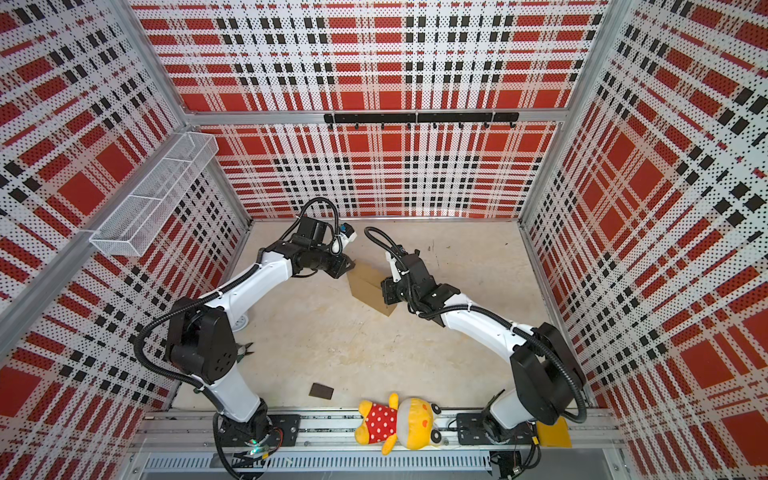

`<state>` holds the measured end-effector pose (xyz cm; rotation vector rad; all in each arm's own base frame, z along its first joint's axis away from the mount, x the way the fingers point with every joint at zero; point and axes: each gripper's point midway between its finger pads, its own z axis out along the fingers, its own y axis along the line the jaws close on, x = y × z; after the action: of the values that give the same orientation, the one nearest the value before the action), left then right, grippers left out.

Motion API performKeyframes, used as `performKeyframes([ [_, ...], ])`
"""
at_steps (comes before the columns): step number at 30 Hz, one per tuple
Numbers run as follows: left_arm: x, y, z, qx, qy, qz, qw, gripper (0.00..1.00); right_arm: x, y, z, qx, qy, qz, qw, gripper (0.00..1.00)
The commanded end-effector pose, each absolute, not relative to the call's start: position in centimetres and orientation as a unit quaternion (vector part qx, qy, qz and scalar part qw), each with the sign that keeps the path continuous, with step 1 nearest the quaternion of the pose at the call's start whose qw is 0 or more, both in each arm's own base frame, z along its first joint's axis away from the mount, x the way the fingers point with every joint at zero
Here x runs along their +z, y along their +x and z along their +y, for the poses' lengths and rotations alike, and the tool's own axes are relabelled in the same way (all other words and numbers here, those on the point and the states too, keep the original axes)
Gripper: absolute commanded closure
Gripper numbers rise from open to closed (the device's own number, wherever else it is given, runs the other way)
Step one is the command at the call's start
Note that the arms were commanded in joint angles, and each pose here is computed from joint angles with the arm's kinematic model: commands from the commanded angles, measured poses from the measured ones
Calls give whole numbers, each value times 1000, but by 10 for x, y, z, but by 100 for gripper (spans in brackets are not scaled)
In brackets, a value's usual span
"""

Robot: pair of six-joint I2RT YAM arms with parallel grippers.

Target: Fold the paper box

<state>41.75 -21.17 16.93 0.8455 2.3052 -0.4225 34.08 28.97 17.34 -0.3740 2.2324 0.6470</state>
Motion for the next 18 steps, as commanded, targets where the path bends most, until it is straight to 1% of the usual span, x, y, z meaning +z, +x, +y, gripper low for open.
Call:
performKeyframes([
  [1, 132, 398, -200, -144, 317, 902, 256, 72, 114, 331, 271, 203, -152, 909, 330, 85],
  [7, 129, 398, -200, -142, 317, 903, 254, 72, 85, 326, 258, 182, -151, 921, 311, 86],
  [10, 130, 398, -200, -141, 317, 903, 254, 72, 82, 324, 255, 177, -155, 922, 308, 86],
  [12, 132, 398, -200, -141, 316, 902, 257, 72, 94, 326, 255, 175, -162, 918, 316, 86],
  [15, 139, 399, -200, -142, 317, 900, 265, 71, 127, 332, 259, 175, -184, 905, 340, 83],
  [18, 148, 399, -200, -143, 314, 897, 275, 66, 162, 339, 266, 173, -218, 890, 361, 79],
])
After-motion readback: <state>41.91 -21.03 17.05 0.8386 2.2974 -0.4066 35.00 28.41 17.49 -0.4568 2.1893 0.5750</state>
